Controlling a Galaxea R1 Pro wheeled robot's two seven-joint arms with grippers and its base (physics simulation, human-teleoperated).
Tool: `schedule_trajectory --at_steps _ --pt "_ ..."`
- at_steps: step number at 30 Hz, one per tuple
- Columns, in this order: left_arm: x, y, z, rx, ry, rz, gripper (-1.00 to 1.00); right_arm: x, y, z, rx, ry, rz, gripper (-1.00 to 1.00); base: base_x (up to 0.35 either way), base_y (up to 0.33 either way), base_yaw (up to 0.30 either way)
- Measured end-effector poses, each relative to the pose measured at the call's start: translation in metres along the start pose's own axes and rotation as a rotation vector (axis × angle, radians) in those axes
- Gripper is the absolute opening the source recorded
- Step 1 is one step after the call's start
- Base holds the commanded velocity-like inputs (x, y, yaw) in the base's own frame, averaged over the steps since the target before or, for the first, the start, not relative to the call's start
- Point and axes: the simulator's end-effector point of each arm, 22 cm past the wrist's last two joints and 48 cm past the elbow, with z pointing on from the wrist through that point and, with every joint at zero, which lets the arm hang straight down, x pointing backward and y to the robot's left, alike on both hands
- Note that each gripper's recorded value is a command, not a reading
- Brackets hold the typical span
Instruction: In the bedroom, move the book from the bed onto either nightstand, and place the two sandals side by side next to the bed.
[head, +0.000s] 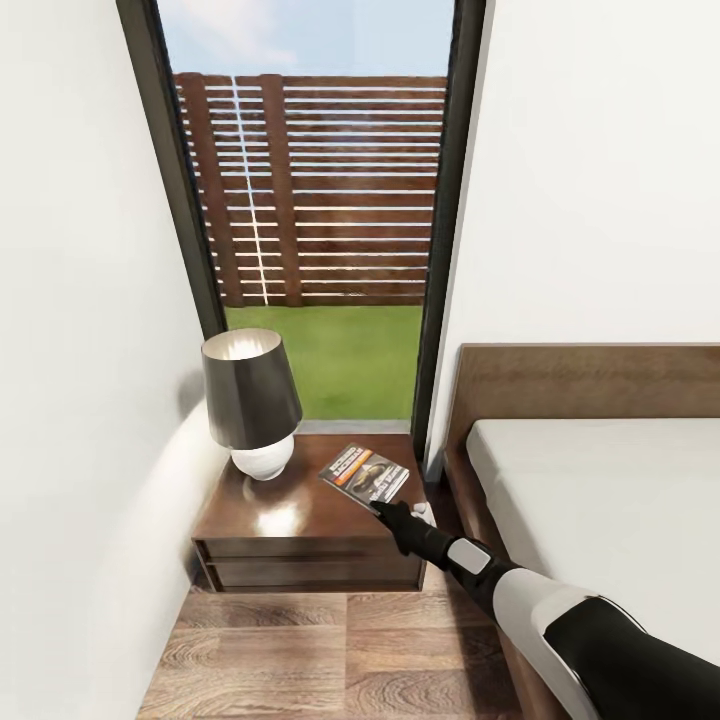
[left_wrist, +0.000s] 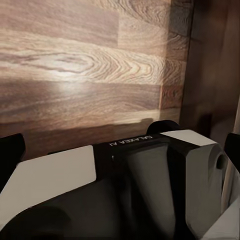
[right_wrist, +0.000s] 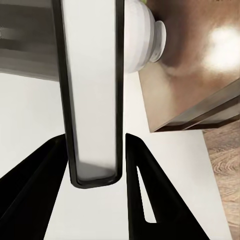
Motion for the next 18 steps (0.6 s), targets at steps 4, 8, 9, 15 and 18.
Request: schedule_trajectory --at_steps 4,8,9,15,18 --pt "0.006 0.001 0.0 -0.002 0.003 -0.001 1.0 0.0 0.0 0.0 0.0 0.001 -0.001 -1.0 0.0 0.0 0.0" --pt "0.012 -0.001 0.002 0.001 0.008 -0.003 1.0 0.0 0.0 0.0 0.0 0.001 -0.001 -1.0 0.0 0.0 0.0" --pt "0.014 -0.002 0.003 0.002 0.011 -0.005 1.0 0.0 0.0 0.0 0.0 0.0 -0.001 -1.0 0.0 0.0 0.0" --pt "0.025 -0.003 0.011 -0.015 0.021 -0.012 1.0 0.001 0.0 0.0 0.0 0.003 -0.003 -1.0 0.0 0.0 0.0" --pt "0.026 -0.001 0.012 -0.026 0.022 -0.013 1.0 0.002 0.0 0.001 0.0 0.004 -0.004 -1.0 0.0 0.0 0.0"
